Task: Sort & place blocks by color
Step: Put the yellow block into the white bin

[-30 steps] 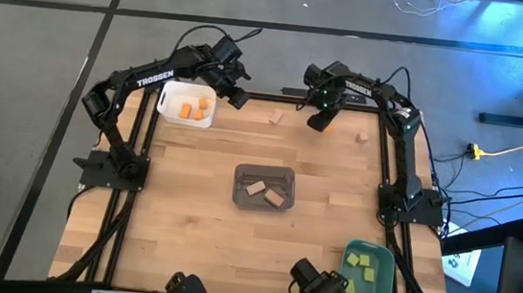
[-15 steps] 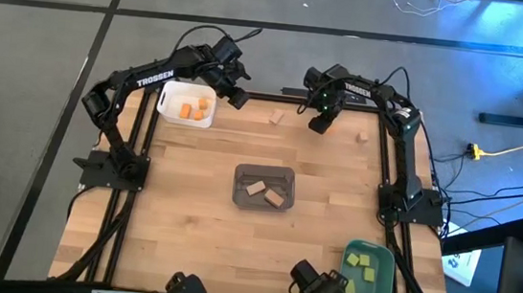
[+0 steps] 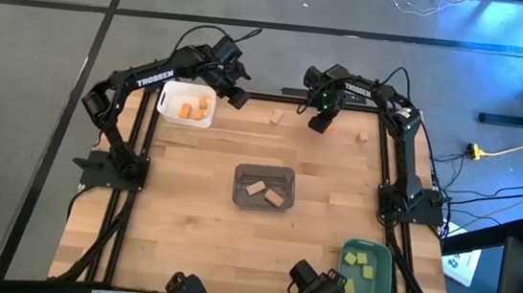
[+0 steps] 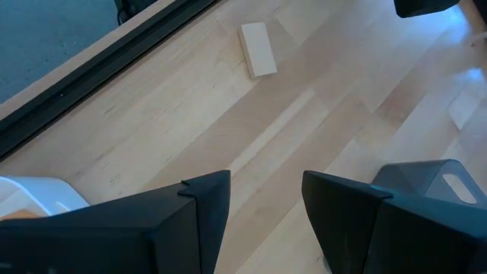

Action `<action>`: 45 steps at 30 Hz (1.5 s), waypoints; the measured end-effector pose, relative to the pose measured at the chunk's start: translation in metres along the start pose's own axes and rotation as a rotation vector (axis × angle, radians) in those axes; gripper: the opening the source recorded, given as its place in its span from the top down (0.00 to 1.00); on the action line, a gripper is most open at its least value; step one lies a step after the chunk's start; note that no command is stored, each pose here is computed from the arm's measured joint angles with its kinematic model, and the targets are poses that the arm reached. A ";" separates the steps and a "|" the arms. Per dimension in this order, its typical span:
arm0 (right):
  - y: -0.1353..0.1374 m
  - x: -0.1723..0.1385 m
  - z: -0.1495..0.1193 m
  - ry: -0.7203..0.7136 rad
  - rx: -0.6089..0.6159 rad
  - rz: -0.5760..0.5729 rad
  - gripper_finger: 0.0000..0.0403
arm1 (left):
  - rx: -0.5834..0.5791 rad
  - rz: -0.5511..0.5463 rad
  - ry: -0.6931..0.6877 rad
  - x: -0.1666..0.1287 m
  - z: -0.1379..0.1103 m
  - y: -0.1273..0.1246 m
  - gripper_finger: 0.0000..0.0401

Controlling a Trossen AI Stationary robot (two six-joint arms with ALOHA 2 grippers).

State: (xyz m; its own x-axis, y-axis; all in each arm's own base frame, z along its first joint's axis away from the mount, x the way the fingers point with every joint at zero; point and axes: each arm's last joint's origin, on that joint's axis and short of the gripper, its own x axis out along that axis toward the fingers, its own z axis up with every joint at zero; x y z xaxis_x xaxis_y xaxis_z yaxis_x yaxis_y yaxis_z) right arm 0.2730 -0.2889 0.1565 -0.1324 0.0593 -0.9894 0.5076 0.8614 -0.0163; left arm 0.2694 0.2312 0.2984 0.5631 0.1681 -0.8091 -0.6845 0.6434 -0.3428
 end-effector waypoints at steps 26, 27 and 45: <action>0.038 -0.010 0.013 -0.056 -0.111 0.088 1.00 | 0.001 0.001 0.000 0.000 0.000 0.000 0.61; 0.043 -0.011 0.014 -0.057 -0.123 0.088 1.00 | 0.001 0.001 0.000 0.000 0.000 0.000 0.61; 0.077 -0.012 0.018 -0.053 -0.288 0.050 0.90 | 0.034 0.001 0.000 0.000 0.000 0.000 0.61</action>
State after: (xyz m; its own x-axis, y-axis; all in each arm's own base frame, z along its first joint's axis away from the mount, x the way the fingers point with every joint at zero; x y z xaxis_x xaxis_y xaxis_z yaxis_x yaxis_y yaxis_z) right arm 0.3290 -0.2322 0.1644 -0.0653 0.0854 -0.9942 0.2491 0.9662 0.0666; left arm 0.2694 0.2312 0.2983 0.5625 0.1690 -0.8094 -0.6691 0.6682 -0.3255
